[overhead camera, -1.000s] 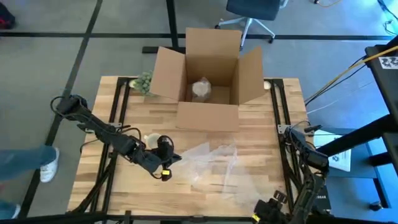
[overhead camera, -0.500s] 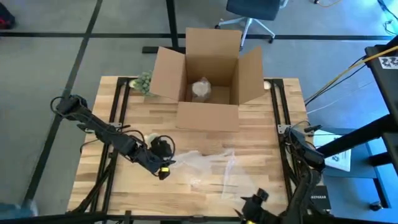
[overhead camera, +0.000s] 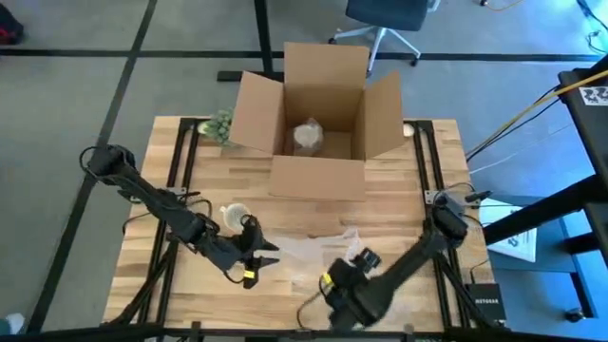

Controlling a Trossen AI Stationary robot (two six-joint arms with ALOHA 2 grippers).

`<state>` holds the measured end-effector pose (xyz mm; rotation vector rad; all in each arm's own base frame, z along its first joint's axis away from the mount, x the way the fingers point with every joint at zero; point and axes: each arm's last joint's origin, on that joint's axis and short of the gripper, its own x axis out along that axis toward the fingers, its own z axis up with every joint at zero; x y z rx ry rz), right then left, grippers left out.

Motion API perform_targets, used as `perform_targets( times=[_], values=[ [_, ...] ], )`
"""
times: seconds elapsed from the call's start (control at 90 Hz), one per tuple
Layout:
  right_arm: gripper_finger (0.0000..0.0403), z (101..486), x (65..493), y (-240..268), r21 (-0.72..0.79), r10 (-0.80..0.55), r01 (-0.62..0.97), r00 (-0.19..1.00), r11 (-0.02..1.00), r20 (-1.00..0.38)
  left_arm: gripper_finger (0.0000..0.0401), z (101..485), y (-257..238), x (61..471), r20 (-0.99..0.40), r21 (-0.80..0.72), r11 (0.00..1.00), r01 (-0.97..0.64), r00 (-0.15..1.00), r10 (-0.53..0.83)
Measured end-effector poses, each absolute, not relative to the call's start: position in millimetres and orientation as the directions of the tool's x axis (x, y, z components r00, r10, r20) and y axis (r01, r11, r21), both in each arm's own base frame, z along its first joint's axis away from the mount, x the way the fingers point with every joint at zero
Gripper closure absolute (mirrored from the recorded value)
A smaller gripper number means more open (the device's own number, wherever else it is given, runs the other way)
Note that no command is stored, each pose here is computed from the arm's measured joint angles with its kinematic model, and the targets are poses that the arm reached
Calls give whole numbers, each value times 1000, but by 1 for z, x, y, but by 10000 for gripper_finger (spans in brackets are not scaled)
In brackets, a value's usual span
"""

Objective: Wrap mug
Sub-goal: Prepare the bubble wrap on the table

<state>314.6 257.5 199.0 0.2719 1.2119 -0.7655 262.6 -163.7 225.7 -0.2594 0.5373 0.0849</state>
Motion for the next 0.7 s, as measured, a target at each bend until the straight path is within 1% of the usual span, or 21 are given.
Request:
perform_targets(
  times=[0.111,0.211,0.333,0.422,0.544,0.611,0.7],
  values=[
    [162,189,320,254,-158,-360,690,158,706,-919,270,196,-172,273,-585,-200,971,-131,811,-11],
    [162,178,320,252,-125,-354,739,161,662,-921,270,169,-177,280,-637,-150,978,-142,771,14],
    [163,165,315,246,-147,-397,791,130,594,-908,270,144,-174,286,-678,-84,979,-184,731,79],
    [175,157,310,243,-164,-404,809,98,565,-910,270,136,-171,289,-686,-65,976,-209,719,108],
    [218,147,308,242,-152,-384,819,88,553,-919,270,132,-170,290,-692,-51,975,-214,712,120],
    [252,143,305,240,-172,-391,816,70,551,-918,270,132,-170,289,-691,-46,977,-210,712,121],
    [309,143,304,240,-195,-399,800,60,568,-915,270,131,-170,289,-692,-43,977,-211,711,124]
  ],
)
